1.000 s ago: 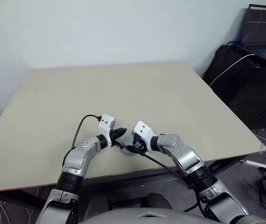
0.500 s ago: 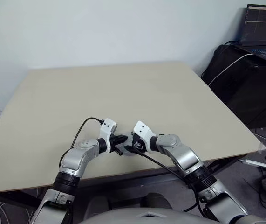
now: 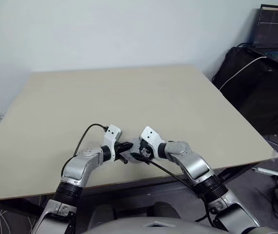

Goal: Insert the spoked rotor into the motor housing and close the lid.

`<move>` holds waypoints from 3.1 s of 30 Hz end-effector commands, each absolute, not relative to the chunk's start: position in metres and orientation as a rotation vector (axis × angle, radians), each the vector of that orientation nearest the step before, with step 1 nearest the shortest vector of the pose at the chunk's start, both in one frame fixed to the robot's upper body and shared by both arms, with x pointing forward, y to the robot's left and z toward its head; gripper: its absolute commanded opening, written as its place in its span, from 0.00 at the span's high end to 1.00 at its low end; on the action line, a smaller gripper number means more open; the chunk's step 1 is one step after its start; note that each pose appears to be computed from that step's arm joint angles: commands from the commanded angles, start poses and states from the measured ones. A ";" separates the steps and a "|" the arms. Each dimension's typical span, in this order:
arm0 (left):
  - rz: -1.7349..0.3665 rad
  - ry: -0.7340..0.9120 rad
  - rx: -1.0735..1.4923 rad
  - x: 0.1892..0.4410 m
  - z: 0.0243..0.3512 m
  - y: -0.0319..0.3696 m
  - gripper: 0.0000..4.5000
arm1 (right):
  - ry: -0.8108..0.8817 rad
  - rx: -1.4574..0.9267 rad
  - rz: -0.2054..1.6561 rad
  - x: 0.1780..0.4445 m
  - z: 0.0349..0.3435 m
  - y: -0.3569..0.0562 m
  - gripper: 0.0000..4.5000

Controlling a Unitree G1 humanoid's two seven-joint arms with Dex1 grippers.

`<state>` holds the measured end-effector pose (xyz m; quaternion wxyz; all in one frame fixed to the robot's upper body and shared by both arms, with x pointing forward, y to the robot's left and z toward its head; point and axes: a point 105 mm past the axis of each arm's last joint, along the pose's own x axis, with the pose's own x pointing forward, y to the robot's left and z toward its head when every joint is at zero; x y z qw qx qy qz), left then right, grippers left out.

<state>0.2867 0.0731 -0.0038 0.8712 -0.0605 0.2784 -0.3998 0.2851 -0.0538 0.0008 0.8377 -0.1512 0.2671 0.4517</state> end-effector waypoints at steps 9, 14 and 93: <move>-0.838 0.611 -0.115 0.282 -0.011 0.073 1.00 | 0.651 -0.287 0.901 0.254 0.002 -0.093 0.01; -0.844 0.610 -0.113 0.282 -0.012 0.071 1.00 | 0.509 -0.066 0.836 0.260 0.028 -0.088 0.01; -0.550 0.194 -0.484 0.286 0.069 0.098 1.00 | 0.879 1.175 0.698 0.246 0.021 -0.057 0.71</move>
